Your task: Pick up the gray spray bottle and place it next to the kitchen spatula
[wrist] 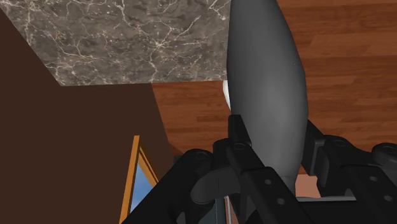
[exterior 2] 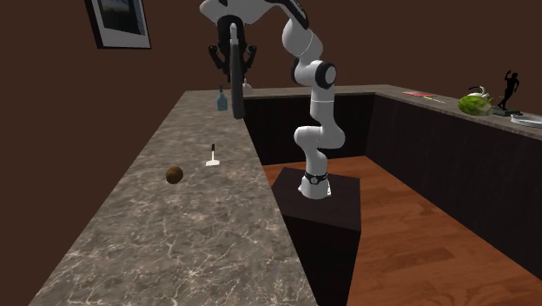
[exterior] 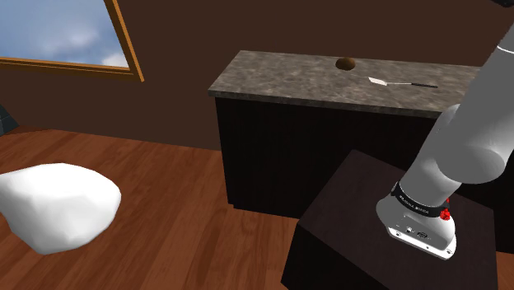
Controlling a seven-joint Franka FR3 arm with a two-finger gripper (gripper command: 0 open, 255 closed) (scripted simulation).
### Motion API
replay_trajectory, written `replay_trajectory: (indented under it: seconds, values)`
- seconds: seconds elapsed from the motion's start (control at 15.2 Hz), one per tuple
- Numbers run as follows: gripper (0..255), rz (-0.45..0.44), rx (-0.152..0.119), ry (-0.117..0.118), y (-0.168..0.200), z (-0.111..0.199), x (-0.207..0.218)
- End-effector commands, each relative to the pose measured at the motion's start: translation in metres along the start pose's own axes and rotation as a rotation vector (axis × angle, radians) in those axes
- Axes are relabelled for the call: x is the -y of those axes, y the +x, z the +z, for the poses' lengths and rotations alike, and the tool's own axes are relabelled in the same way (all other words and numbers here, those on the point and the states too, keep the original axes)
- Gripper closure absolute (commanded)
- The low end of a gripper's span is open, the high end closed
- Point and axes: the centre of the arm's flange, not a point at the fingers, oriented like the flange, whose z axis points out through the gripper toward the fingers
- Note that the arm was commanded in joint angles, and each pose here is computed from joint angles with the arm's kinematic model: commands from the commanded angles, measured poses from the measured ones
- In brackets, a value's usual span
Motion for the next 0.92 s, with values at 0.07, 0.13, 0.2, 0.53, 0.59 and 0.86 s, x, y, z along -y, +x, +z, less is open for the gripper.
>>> replay_trajectory:
  seconds: [0.07,0.13,0.2,0.53,0.59,0.86]
  values:
    - [255,0.000,0.004,-0.002,-0.032,-0.018,0.010]
    - [255,0.000,0.004,-0.002,-0.042,-0.024,0.014]
    - [255,0.000,0.004,-0.002,-0.053,-0.031,0.019]
    - [255,0.000,0.004,-0.002,-0.106,-0.063,0.040]
    - [255,0.000,0.004,-0.002,-0.117,-0.070,0.044]
    - [255,0.000,0.004,-0.002,-0.160,-0.096,0.062]
